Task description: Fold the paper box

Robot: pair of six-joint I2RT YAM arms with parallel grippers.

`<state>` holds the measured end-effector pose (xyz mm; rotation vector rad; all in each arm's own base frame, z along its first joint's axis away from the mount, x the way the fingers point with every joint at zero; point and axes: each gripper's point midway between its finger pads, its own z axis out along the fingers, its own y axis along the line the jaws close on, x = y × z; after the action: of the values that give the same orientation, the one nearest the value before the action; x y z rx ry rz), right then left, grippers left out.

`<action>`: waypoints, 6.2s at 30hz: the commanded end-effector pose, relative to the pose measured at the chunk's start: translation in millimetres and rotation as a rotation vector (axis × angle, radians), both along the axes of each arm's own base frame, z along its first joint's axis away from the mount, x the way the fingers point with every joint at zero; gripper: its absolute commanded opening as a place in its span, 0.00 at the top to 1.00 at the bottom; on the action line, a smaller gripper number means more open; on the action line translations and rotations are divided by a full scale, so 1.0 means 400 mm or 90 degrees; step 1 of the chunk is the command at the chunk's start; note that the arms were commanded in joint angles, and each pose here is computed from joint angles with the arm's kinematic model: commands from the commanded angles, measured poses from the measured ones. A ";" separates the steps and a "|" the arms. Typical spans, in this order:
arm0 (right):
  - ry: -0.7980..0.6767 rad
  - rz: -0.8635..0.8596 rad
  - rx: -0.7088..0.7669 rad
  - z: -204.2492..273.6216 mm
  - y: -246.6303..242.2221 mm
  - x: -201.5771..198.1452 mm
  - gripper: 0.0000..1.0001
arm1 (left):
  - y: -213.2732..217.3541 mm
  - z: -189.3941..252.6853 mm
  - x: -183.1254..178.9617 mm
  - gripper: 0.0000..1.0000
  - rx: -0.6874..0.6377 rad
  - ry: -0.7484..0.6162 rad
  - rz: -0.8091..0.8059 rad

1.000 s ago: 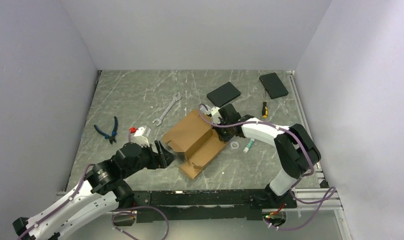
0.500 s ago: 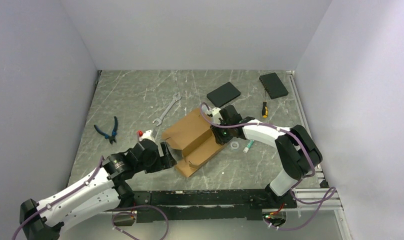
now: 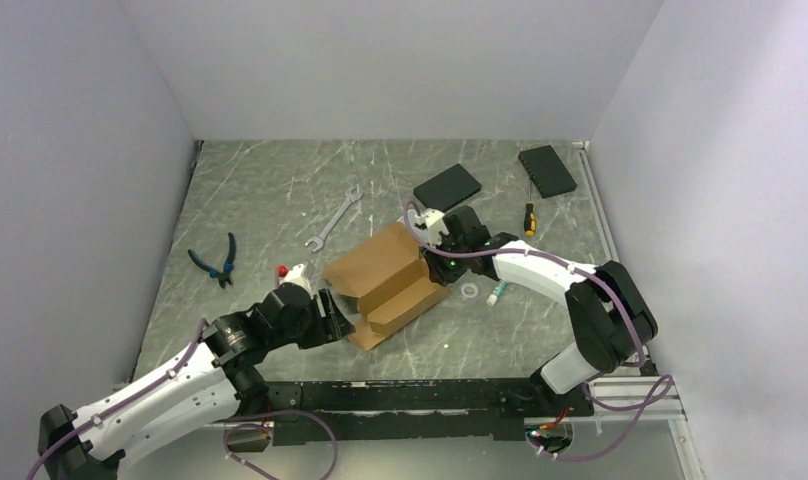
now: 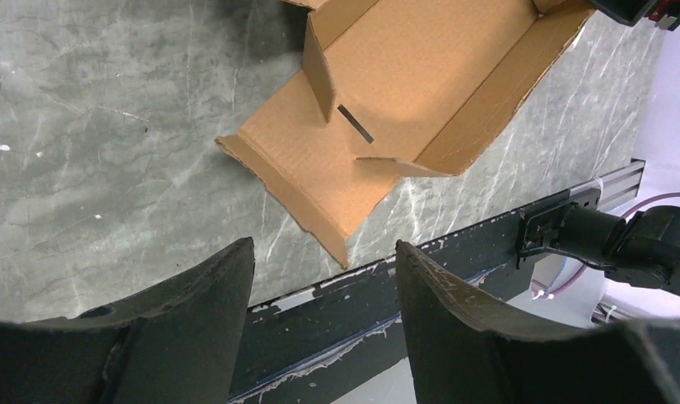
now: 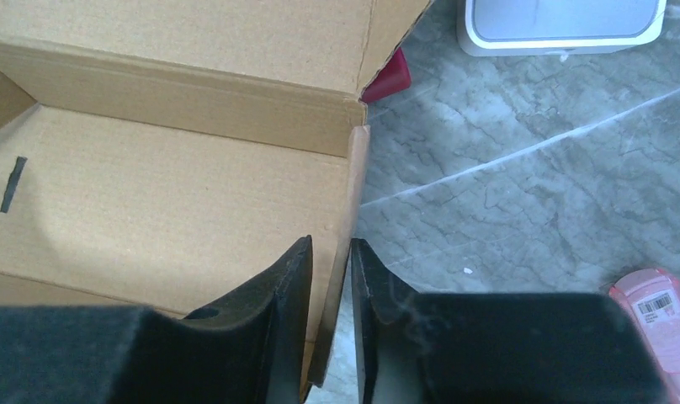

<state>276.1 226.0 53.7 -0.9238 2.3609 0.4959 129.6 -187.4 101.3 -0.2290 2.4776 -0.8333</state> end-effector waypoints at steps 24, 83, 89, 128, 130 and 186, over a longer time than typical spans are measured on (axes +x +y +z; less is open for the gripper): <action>-0.124 -0.129 0.108 0.119 0.000 0.056 1.00 | 0.067 0.073 -0.012 0.33 -0.157 -0.036 0.141; -0.188 -0.177 0.187 0.260 -0.083 0.099 1.00 | -0.192 0.319 0.180 0.47 -0.288 -0.318 -0.013; -0.186 -0.166 0.188 0.259 -0.073 0.092 1.00 | -0.205 0.312 0.188 0.46 -0.282 -0.314 -0.020; -0.277 -0.106 0.118 0.275 -0.042 0.077 1.00 | -0.244 0.110 0.198 0.86 -0.057 -0.045 -0.042; -0.284 -0.089 0.114 0.275 -0.030 0.069 1.00 | -0.241 0.102 0.200 1.00 -0.037 -0.039 -0.049; -0.103 -0.091 0.390 0.354 -0.074 0.025 1.00 | -0.123 0.037 0.248 0.93 0.266 -0.141 -0.149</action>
<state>278.7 197.5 179.3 -0.4957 1.9955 1.0162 221.2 -226.2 106.4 0.3977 2.4631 -0.3294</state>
